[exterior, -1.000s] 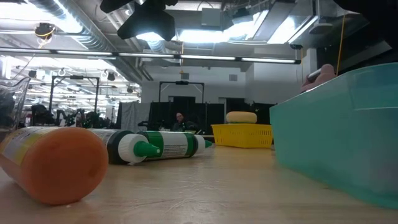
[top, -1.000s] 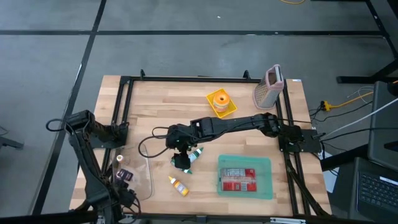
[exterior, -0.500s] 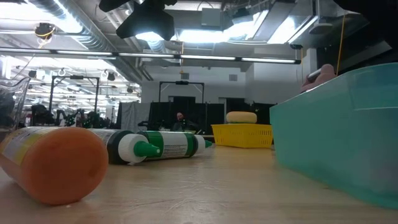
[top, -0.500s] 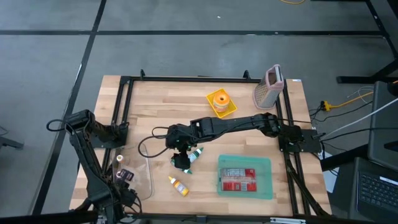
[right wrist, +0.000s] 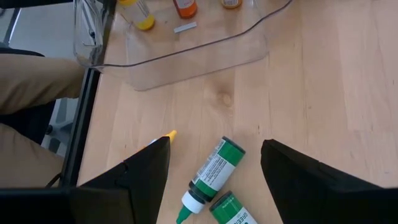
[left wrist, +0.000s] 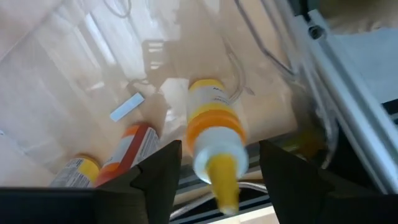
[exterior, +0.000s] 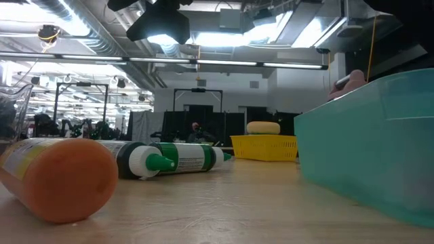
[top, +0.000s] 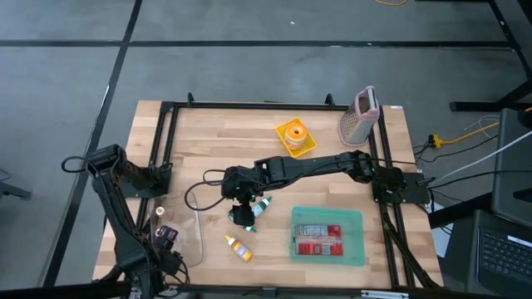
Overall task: Pick & Place Food Item
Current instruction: Put the top yellow food coloring bottle into the transparent bin, then put the yellow food coloring bottle into the transparent bin
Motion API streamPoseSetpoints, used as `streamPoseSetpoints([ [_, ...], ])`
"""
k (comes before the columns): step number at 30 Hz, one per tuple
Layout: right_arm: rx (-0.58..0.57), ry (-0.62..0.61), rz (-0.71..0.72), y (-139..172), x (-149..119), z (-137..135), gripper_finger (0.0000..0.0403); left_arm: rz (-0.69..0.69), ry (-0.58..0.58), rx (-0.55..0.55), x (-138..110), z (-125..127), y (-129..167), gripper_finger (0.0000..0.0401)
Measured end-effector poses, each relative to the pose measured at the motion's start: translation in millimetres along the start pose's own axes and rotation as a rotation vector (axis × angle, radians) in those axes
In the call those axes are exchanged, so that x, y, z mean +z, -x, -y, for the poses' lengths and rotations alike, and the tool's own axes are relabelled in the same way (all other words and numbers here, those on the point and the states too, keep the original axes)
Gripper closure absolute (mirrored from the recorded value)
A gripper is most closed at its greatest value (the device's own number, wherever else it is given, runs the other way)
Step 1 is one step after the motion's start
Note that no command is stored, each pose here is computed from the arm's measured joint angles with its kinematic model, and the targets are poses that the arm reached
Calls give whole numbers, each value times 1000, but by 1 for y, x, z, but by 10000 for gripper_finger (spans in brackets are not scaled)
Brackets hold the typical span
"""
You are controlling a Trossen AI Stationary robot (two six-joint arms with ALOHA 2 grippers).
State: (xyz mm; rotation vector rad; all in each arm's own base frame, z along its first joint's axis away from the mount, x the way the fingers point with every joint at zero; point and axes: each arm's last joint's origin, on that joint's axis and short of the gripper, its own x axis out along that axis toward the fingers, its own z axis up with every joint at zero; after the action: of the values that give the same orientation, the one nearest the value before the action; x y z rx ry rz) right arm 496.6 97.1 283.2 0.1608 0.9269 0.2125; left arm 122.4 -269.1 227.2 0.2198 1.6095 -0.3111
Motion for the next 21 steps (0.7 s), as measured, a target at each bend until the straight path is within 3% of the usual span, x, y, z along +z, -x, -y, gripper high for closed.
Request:
streamPoseSetpoints([
  [13,8,3,-2,0,0,0,156,201,-19,6,11,9,37,190],
  [17,8,8,0,0,0,0,156,318,-45,96,15,9,50,192],
  [21,11,34,50,0,5,-1,156,476,-93,272,21,3,62,196],
])
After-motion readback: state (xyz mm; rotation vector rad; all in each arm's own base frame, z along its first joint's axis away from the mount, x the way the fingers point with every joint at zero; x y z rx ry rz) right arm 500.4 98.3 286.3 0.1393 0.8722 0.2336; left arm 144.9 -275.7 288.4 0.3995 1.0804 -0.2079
